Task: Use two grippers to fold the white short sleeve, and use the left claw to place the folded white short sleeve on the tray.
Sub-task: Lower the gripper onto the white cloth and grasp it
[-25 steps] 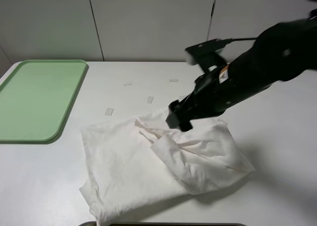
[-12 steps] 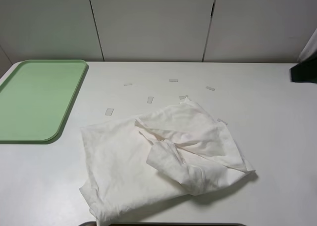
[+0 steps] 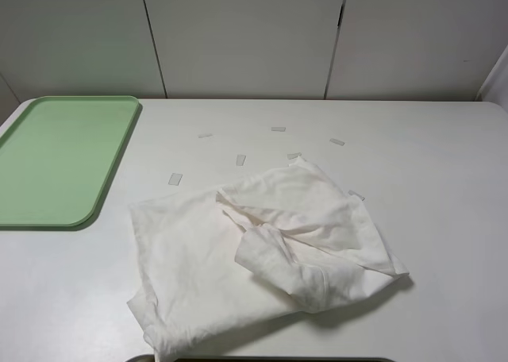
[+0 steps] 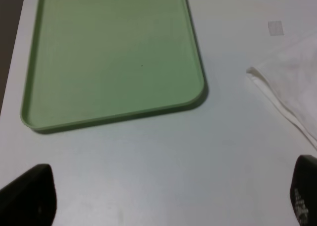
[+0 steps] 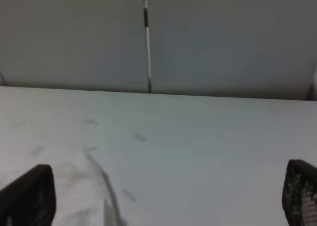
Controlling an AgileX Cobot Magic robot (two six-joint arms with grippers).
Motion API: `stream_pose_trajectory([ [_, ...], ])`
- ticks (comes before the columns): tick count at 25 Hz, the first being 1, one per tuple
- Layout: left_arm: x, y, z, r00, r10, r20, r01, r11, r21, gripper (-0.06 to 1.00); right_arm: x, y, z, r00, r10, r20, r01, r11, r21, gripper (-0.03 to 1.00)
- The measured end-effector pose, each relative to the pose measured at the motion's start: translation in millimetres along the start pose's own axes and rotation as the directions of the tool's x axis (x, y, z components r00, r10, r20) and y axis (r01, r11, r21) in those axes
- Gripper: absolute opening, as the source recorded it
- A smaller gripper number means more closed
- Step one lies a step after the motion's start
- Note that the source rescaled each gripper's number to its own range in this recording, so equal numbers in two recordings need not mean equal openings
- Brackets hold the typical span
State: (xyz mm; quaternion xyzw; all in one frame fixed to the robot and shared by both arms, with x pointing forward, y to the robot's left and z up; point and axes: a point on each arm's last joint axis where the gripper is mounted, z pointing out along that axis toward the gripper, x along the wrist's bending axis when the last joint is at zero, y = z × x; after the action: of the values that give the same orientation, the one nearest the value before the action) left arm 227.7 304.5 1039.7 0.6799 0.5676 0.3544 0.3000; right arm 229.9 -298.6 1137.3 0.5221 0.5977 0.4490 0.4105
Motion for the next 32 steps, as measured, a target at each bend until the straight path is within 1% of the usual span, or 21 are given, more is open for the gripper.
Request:
stream_pose_trajectory([
  [2,0,0,0,1.000,0.000,0.000,0.000,1.000,0.000,0.94,-2,-10,-13,1.000,-0.003,0.027,0.003,1.000,-0.001,1.00],
  [3,0,0,0,1.000,0.000,0.000,0.000,1.000,0.000,0.94,-3,-14,-19,0.999,0.018,0.038,-0.018,1.000,-0.007,1.00],
  [6,0,0,0,1.000,0.000,0.000,0.000,1.000,0.000,0.94,-5,-23,-32,0.989,0.136,0.064,-0.133,0.990,-0.053,1.00],
  [7,0,0,0,1.000,0.000,0.000,0.000,1.000,0.000,0.94,-6,-25,-34,0.985,0.156,0.069,-0.153,0.987,-0.054,1.00],
  [9,0,0,0,1.000,0.000,0.000,0.000,1.000,0.000,0.94,-6,-28,-35,0.983,0.165,0.075,-0.162,0.986,-0.039,1.00],
  [11,0,0,0,1.000,0.000,0.000,0.000,1.000,0.000,0.94,-6,-33,-34,0.989,0.120,0.082,-0.122,0.992,0.020,1.00],
  [13,0,0,0,1.000,0.000,0.000,0.000,1.000,0.000,0.94,-6,-39,-31,0.997,0.052,0.064,-0.057,0.995,0.081,1.00],
  [16,0,0,0,1.000,0.000,0.000,0.000,1.000,0.000,0.94,-3,-48,-23,1.000,-0.016,-0.013,0.018,0.991,0.135,1.00],
  [19,0,0,0,1.000,0.000,0.000,0.000,1.000,0.000,0.94,0,-58,-12,0.996,-0.039,-0.077,0.052,0.981,0.186,1.00],
  [20,0,0,0,1.000,0.000,0.000,0.000,1.000,0.000,0.94,0,-58,-12,0.996,-0.039,-0.077,0.052,0.981,0.186,1.00],
  [24,0,0,0,1.000,0.000,0.000,0.000,1.000,0.000,0.94,3,-76,6,0.993,-0.041,-0.111,0.069,0.964,0.257,1.00],
  [26,0,0,0,1.000,0.000,0.000,0.000,1.000,0.000,0.94,5,-82,14,0.992,-0.035,-0.121,0.066,0.963,0.261,1.00],
  [30,0,0,0,1.000,0.000,0.000,0.000,1.000,0.000,0.94,7,-78,20,0.991,-0.020,-0.135,0.046,0.980,0.192,1.00],
  [32,0,0,0,1.000,0.000,0.000,0.000,1.000,0.000,0.94,8,-79,23,0.989,-0.008,-0.146,0.034,0.983,0.179,1.00],
])
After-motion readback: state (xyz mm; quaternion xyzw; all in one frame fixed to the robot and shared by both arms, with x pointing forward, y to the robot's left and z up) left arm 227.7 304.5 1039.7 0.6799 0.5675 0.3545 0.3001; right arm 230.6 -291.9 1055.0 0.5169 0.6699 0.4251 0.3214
